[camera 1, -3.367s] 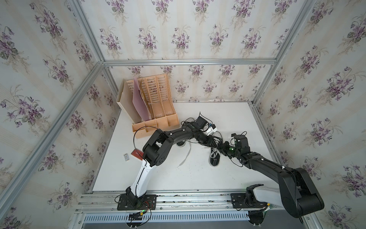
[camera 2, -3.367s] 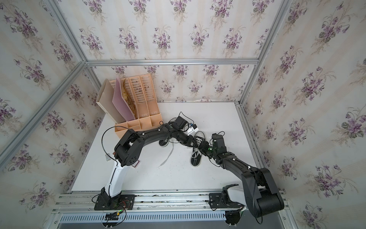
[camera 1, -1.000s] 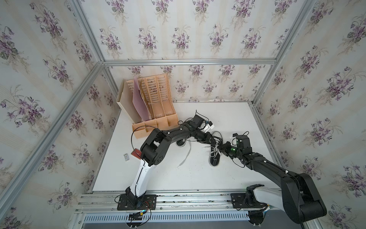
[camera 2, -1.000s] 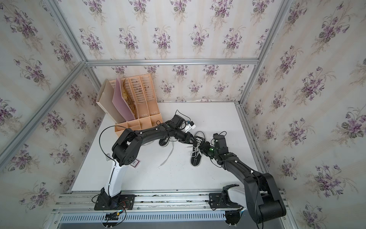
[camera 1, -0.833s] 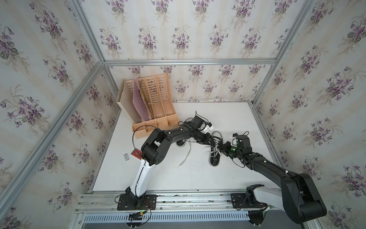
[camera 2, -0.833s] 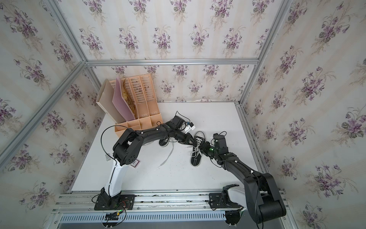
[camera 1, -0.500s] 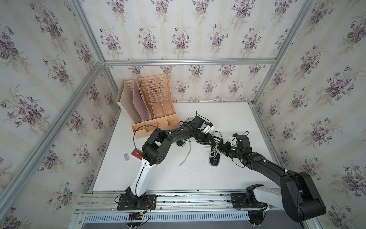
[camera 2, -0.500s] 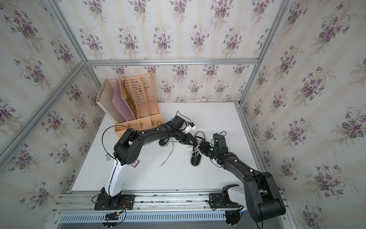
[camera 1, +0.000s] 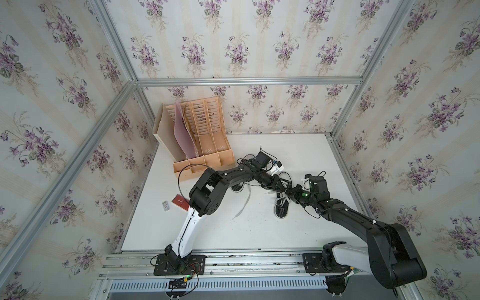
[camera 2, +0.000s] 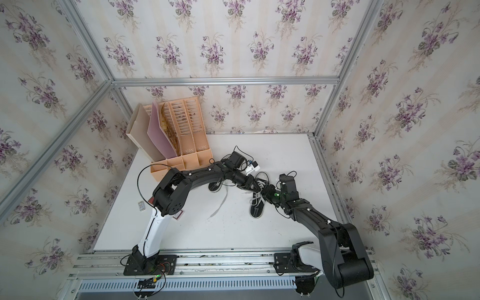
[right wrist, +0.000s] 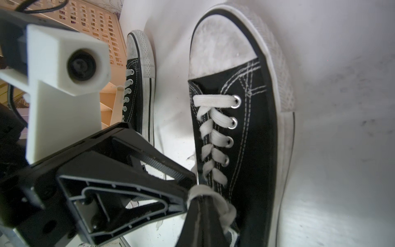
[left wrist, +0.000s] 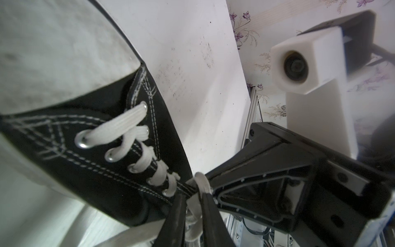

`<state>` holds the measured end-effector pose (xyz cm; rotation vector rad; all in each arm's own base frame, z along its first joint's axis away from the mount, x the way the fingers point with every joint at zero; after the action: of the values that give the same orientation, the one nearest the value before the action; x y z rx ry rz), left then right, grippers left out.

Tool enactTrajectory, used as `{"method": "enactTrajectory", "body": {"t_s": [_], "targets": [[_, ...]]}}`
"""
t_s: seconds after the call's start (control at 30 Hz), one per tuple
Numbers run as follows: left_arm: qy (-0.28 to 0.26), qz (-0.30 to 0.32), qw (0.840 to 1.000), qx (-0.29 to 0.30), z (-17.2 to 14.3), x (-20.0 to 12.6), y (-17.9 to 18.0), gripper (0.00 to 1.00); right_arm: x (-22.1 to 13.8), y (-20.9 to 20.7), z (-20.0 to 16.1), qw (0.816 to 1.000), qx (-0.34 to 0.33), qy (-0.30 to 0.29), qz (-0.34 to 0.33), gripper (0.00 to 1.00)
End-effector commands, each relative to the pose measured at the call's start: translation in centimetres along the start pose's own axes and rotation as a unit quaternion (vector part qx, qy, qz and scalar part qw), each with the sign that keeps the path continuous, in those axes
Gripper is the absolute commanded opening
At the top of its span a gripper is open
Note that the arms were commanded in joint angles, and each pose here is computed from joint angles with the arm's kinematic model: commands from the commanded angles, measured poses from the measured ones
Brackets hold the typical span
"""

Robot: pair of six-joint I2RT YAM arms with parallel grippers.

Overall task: Tie the shoes
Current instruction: Cross the shoelace with the shoelace.

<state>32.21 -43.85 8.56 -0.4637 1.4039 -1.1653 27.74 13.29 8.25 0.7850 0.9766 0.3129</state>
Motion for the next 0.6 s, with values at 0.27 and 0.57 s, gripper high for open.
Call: {"method": "enactTrajectory", "body": {"t_s": [0.27,0.57], "targets": [[-0.027,-0.003,1.0,0.013,0.8,-1.4,-0.5,0.36,0.2,0.2,0.4,1.0,-0.006,-0.003,0.0,0.0],[-0.023,0.006,1.0,-0.005,0.7,-1.0,0.9,0.28,0.2,0.1,0.3,1.0,-0.006,-0.002,-0.003,0.0]]}}
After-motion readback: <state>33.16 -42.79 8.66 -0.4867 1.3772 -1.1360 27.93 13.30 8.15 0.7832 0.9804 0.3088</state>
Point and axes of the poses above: each gripper's point midway between its finger pads, its own x axis out along the fingers, its own y axis along the line the jaws close on, z = x × y, the point moved 2 cm from there along -x, back along the fingers, and after that the axes turned 6 degrees about -x, right-handed, at the moved point
